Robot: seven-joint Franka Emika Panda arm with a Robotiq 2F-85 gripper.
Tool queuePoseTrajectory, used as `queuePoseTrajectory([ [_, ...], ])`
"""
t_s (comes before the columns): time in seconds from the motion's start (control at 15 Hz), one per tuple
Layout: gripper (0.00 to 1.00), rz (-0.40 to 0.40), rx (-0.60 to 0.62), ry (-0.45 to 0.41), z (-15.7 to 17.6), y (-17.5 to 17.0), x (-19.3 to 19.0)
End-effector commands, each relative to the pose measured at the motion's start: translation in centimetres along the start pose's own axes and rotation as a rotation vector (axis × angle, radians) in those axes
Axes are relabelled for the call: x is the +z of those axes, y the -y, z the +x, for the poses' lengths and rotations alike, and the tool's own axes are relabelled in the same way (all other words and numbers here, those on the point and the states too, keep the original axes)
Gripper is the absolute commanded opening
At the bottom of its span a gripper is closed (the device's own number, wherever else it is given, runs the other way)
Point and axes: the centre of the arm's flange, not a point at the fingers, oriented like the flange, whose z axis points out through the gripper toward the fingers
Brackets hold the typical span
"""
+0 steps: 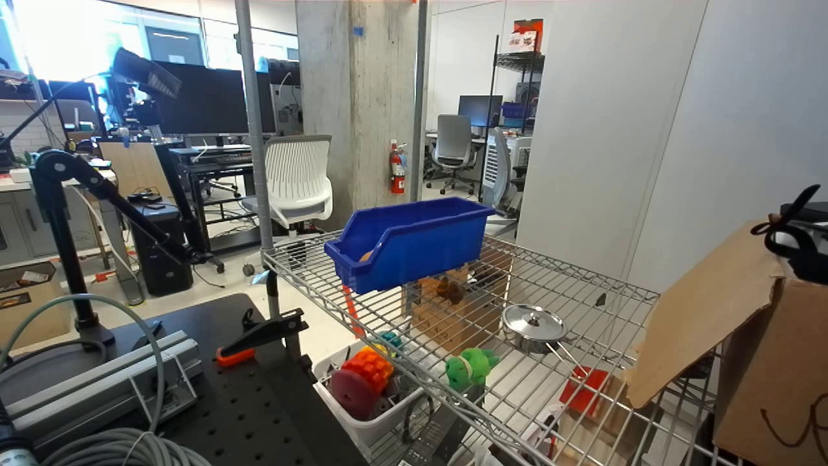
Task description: Uncover the pan and put the lid on the rack
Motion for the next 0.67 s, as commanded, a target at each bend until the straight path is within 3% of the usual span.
queuePoseTrajectory([
  [0.0, 1.00, -0.040, 0.038, -0.024, 7.8, 1.8, 5.9],
  [0.6, 1.00, -0.105, 0.153, -0.029, 23.1, 3.6, 22.7],
])
